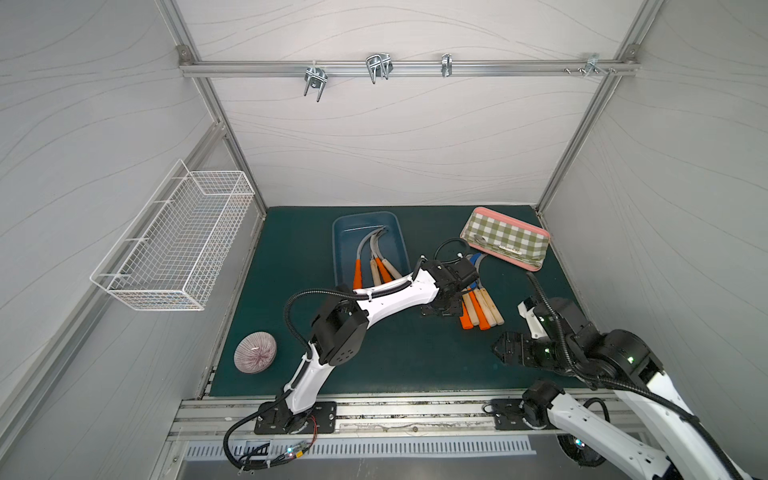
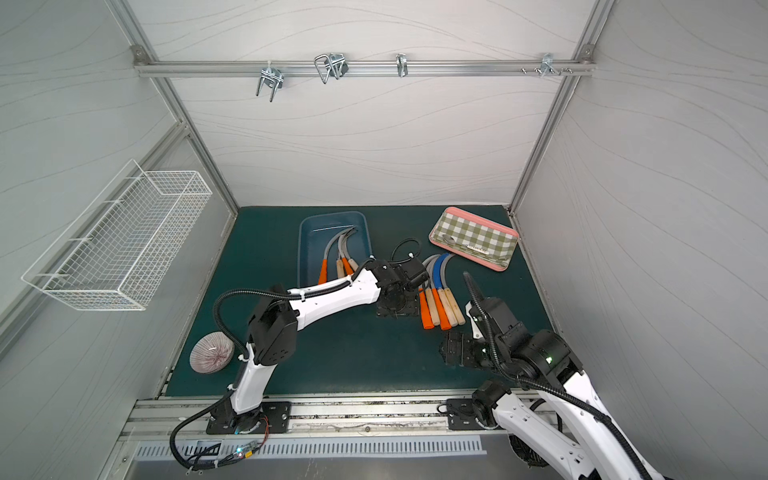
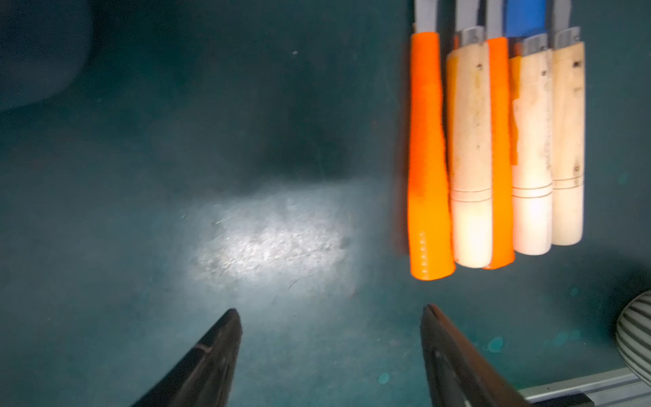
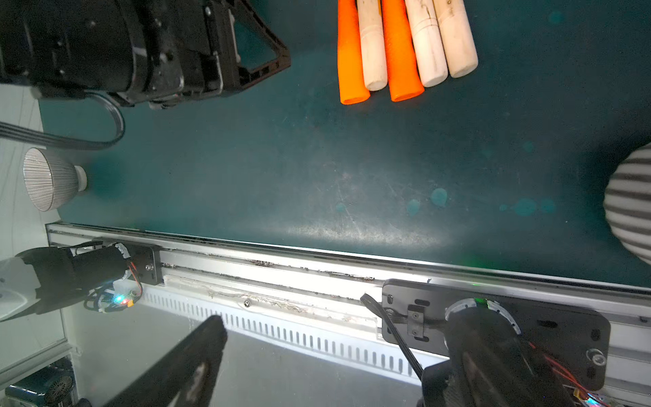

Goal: Put small sickles into storage boxes
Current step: Adjust the sickle at the center of the board.

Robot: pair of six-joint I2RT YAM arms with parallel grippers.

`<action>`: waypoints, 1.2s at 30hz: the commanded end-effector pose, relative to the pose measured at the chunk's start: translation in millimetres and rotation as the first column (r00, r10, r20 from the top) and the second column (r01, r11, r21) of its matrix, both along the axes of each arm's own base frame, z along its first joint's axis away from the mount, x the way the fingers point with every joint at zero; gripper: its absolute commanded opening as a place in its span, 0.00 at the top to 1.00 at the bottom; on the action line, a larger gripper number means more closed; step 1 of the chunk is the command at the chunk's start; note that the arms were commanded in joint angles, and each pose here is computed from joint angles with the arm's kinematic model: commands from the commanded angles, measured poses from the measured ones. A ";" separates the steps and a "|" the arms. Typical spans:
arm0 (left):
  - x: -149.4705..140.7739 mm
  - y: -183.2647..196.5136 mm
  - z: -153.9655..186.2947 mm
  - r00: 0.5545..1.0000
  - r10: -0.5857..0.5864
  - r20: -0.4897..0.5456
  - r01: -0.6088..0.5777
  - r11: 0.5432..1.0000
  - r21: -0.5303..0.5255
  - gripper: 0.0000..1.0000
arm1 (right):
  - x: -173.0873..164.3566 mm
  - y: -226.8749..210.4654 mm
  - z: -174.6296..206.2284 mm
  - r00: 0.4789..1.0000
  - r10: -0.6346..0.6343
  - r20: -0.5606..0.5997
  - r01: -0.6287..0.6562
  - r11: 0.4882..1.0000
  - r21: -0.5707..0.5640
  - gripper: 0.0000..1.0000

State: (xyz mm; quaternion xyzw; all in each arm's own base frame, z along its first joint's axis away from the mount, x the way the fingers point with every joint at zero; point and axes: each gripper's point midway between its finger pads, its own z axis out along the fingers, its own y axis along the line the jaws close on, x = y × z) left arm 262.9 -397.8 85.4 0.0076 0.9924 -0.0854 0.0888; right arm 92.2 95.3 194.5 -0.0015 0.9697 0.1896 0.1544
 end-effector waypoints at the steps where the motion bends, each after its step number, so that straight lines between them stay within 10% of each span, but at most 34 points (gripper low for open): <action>1: 0.0 -13.1 -2.9 0.999 -0.045 -0.017 0.045 0.999 0.008 0.24 | -8.3 -11.8 -6.9 0.999 -0.037 -0.035 0.036 0.999 -0.037 0.01; 36: 15.2 -23.4 -86.0 0.991 -0.087 -0.098 0.104 0.977 0.185 0.33 | -27.8 -44.0 3.0 0.998 -0.053 0.017 0.055 0.994 -0.098 0.01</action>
